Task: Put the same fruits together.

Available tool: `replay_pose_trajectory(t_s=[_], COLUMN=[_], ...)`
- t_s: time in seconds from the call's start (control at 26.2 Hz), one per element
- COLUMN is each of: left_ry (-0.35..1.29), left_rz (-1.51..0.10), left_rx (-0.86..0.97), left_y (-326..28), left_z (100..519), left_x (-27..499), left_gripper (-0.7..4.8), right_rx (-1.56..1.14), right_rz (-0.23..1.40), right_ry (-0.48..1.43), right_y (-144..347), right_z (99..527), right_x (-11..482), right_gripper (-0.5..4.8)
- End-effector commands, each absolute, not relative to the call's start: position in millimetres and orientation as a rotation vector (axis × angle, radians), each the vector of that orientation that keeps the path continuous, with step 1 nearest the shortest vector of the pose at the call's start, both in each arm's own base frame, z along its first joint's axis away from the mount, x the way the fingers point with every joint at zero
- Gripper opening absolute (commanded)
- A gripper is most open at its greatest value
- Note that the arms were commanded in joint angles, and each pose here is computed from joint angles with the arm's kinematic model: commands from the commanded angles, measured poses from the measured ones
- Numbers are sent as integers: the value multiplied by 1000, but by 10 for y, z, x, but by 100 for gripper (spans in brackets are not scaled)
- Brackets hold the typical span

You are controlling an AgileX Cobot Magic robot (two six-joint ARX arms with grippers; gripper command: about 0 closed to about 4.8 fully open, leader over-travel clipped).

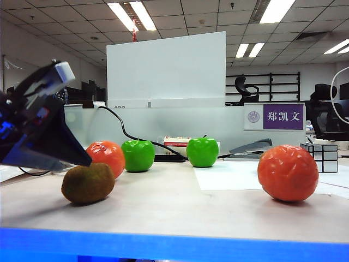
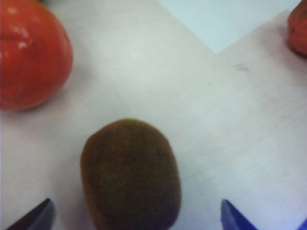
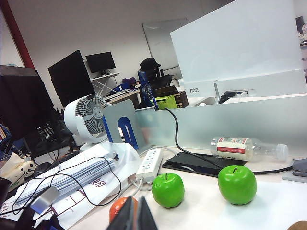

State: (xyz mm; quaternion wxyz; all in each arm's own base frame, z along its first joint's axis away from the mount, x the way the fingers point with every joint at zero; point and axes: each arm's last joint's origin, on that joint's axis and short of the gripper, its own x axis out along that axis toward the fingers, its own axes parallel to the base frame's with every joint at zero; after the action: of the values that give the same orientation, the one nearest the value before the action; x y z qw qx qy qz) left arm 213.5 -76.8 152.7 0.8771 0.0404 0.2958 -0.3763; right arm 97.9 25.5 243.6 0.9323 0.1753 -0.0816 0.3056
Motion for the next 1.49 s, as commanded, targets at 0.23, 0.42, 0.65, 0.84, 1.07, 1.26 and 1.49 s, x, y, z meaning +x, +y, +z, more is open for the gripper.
replay_pose_trajectory(t_s=[0.23, 0.42, 0.65, 0.84, 1.07, 1.26, 1.49], left_ry=[595, 614, 640, 617, 592, 562, 501], left_rz=[-809, -805, -805, -804, -803, -840, -931], left_rx=[73, 73, 69, 72, 59, 5, 16], left_y=[-812, -818, -833, -837, -842, -865, -1123], left_z=[1377, 1305, 1168, 1182, 1204, 1245, 1392], left_x=[2263, 2288, 2337, 2351, 2367, 2381, 2437], left_gripper=[479, 479, 479, 162, 10, -6, -6], right_rx=[356, 351, 352, 357, 340, 285, 233], right_rz=[632, 633, 632, 628, 615, 583, 525], right_ry=[-190, -200, -195, -169, -117, 35, 66], right_y=[255, 254, 254, 255, 258, 260, 248], right_z=[2469, 2503, 2502, 2479, 2423, 2257, 2207], right_x=[970, 962, 962, 969, 984, 1008, 1017], right_gripper=[22, 22, 22, 22, 22, 22, 22])
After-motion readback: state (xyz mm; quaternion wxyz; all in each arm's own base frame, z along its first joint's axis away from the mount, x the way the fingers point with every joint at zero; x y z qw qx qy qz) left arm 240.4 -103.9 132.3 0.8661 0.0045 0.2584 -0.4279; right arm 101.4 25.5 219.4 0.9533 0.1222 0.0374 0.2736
